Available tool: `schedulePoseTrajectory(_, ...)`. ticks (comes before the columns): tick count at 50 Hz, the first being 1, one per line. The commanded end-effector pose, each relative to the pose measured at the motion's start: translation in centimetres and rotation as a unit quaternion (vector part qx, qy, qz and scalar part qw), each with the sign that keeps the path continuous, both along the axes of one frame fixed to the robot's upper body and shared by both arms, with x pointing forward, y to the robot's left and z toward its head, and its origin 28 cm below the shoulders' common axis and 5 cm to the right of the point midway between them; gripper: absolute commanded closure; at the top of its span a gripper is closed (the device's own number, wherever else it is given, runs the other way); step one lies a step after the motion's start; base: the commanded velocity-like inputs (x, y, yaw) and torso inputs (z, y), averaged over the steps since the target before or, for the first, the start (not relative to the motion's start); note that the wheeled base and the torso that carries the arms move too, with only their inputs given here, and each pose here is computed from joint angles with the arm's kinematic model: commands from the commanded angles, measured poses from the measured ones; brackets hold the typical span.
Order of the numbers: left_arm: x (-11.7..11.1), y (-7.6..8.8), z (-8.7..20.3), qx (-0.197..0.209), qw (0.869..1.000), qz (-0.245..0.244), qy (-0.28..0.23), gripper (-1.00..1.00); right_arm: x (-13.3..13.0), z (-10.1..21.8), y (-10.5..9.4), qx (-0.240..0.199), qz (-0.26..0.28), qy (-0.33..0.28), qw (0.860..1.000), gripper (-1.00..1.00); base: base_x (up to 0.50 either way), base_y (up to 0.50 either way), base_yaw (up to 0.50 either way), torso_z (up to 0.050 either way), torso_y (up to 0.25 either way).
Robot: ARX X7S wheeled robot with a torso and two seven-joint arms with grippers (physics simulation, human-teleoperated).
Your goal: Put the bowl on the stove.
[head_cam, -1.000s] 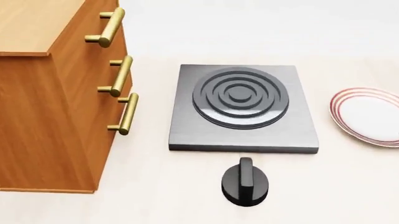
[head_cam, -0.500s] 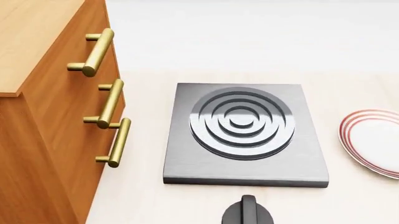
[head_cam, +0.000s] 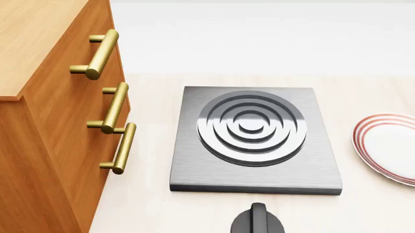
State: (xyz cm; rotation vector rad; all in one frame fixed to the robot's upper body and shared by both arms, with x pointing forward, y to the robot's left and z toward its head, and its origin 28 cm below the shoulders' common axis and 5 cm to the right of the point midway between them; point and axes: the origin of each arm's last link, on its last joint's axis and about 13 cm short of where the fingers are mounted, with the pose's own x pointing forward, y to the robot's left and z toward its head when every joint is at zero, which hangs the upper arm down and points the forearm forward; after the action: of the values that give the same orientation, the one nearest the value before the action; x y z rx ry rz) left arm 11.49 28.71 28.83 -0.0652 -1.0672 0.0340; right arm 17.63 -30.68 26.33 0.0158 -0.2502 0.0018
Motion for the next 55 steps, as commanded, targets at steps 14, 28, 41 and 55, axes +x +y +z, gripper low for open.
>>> schedulePoseTrajectory(14,-0.1,0.2,0.1,-0.001,1.0,0.006,-0.029,-1.0,1.2,4.7,-3.5,-0.034,0.013,0.23,0.972,-1.0,0.0,0.0,0.0,0.0,0.0)
schedulePoseTrajectory(28,-0.1,0.3,0.0,-0.003,1.0,0.008,-0.027,-1.0,2.0,5.0,-4.0,-0.044,0.003,0.322,0.946,-1.0,0.0,0.0,0.0,0.0,0.0)
schedulePoseTrajectory(41,-0.1,0.4,-0.1,-0.004,1.0,0.01,-0.026,-1.0,2.1,4.2,-4.3,-0.057,-0.026,0.389,0.919,-1.0,0.0,0.0,0.0,0.0,0.0)
schedulePoseTrajectory(55,0.1,0.5,-0.3,-0.006,1.0,0.01,-0.022,-1.0,1.4,3.0,-4.4,-0.07,-0.037,0.455,0.887,-1.0,0.0,0.0,0.0,0.0,0.0)
